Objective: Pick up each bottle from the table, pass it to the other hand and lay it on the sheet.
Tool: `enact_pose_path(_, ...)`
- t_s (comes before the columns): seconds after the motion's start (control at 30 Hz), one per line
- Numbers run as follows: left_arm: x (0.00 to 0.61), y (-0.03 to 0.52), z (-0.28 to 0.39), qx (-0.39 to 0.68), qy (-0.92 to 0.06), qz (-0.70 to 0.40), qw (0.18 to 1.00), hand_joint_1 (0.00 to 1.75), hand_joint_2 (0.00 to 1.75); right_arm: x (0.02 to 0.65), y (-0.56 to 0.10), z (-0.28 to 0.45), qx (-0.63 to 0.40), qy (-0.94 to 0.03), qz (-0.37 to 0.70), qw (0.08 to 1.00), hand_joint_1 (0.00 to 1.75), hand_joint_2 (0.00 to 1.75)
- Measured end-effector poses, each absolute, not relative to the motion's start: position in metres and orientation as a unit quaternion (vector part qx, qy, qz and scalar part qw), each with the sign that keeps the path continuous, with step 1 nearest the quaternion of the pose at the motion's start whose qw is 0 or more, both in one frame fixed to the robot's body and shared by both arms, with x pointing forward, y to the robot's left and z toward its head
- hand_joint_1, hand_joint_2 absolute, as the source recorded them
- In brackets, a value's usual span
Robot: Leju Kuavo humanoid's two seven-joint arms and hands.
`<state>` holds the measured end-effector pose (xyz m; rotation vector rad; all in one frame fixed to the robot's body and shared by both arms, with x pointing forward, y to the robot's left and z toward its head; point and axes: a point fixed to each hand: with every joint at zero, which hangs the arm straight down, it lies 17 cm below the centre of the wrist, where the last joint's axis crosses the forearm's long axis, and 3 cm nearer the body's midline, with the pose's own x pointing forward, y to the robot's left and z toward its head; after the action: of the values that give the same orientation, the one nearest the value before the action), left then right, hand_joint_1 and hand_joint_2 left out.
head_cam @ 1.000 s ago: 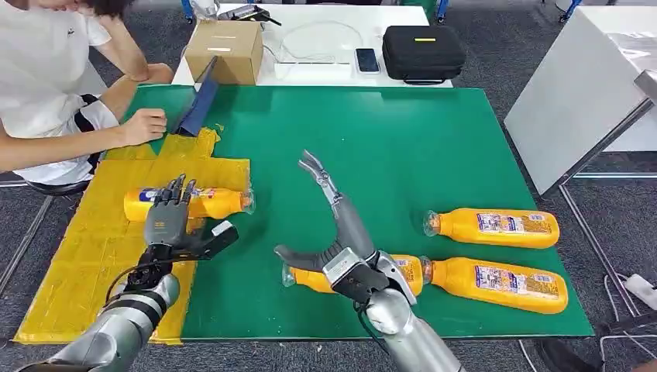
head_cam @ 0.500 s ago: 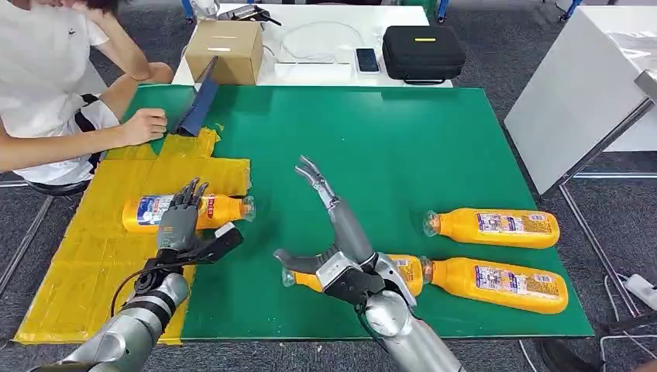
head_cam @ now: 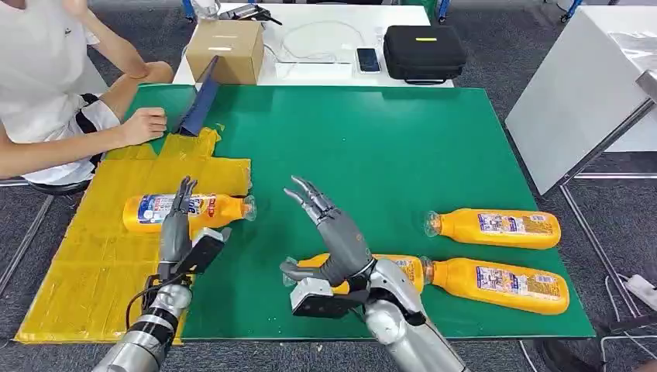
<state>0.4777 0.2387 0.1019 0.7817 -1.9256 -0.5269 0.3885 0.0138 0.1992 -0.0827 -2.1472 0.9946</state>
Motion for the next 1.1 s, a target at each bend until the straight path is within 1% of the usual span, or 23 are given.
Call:
enact_pose_path(0.23, 0.464, 0.232, 0.130, 0.321, -0.813, -0.190, 0.446, 0.00, 1.75, 0.381, 0.013, 0.151, -0.043, -0.803, 0.461, 0.375, 0.00, 1.75)
enact_pose_path(0.47, 0.461, 0.219, 0.136, 0.290, -0.825, -0.193, 0.445, 0.00, 1.75, 0.380, -0.007, 0.096, -0.073, -0.750, 0.539, 0.377, 0.00, 1.75)
enact_pose_path(0.73, 0.454, 0.201, 0.141, 0.255, -0.836, -0.188, 0.449, 0.00, 1.75, 0.386, -0.033, 0.056, -0.110, -0.704, 0.582, 0.391, 0.00, 1.75)
enact_pose_path(1.1, 0.442, 0.182, 0.158, 0.232, -0.849, -0.171, 0.443, 0.00, 1.75, 0.394, -0.068, 0.027, -0.174, -0.663, 0.605, 0.405, 0.00, 1.75)
